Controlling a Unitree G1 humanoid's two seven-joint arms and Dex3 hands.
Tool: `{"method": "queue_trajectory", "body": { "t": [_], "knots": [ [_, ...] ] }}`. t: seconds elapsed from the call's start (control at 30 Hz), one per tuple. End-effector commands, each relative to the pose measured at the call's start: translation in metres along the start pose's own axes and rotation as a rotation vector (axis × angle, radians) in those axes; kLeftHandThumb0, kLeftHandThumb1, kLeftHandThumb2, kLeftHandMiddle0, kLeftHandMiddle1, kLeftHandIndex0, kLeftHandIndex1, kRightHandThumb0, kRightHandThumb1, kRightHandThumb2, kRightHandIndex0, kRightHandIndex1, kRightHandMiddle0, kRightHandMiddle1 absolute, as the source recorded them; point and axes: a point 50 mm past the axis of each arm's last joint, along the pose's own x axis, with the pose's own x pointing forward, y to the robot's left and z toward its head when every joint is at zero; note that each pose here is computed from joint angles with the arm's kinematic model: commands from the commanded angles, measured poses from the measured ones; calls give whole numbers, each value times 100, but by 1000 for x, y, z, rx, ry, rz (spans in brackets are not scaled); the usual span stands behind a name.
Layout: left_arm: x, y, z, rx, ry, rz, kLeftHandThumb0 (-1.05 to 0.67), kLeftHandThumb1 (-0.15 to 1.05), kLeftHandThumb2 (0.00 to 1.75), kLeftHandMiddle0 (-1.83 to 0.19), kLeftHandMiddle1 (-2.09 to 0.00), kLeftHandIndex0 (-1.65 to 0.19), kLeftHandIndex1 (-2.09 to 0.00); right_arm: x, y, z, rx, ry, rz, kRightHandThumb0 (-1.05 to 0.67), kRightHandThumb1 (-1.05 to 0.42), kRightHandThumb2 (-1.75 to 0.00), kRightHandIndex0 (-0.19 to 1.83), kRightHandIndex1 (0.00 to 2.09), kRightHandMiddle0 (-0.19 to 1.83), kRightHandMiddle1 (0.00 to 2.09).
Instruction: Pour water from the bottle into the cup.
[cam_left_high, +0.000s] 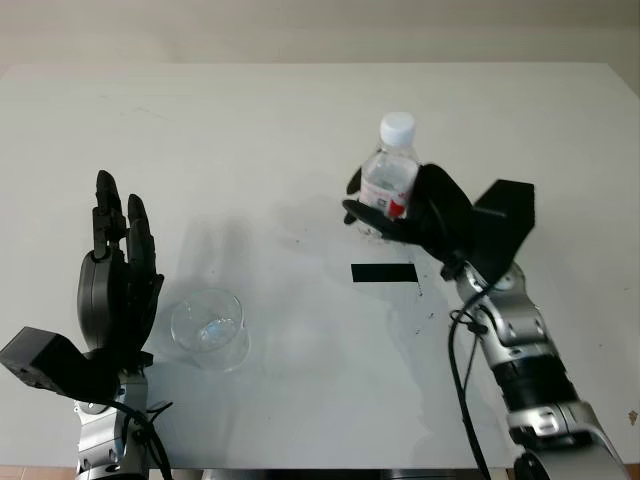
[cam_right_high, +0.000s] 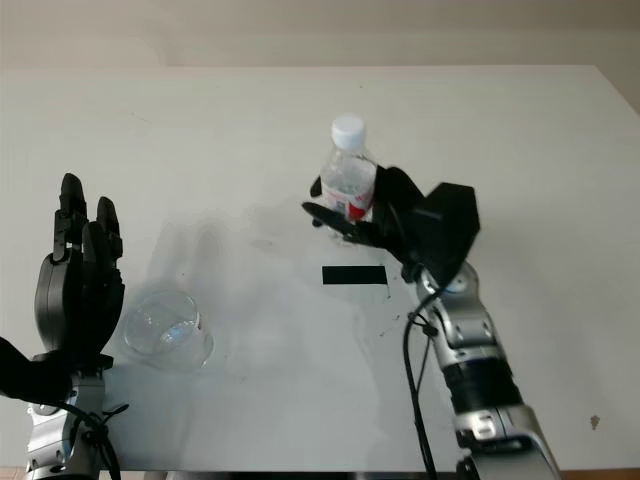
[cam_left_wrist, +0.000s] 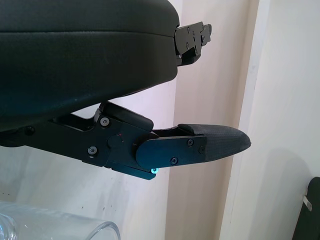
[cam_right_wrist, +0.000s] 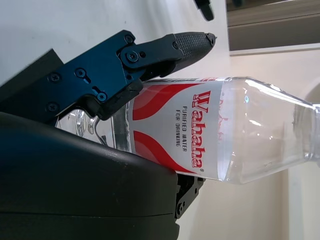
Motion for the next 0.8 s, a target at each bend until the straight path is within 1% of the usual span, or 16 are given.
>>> {"method": "queue_trajectory", "body": {
  "t": [0.0,0.23,0.5,0.77],
  "knots": [
    [-12,2,-15,-16,59,31,-79,105,47,19,-4,19,-1,-7,-4,11,-7,-45,-6,-45,-105,-39,107,209,85,209],
    [-11,2,-15,-21,57,28,-78,105,48,19,-2,19,0,-16,-1,11,65,-38,-39,-47,-105,-36,108,209,83,209],
    [-14,2,-16,-29,55,21,-77,105,48,19,-2,19,0,-18,0,6,52,-17,-49,-46,-105,-37,114,209,88,209],
    [-15,2,-14,-22,52,13,-77,105,49,19,0,19,0,-18,1,-6,45,47,-71,-46,-105,-37,115,209,89,209]
  ]
}}
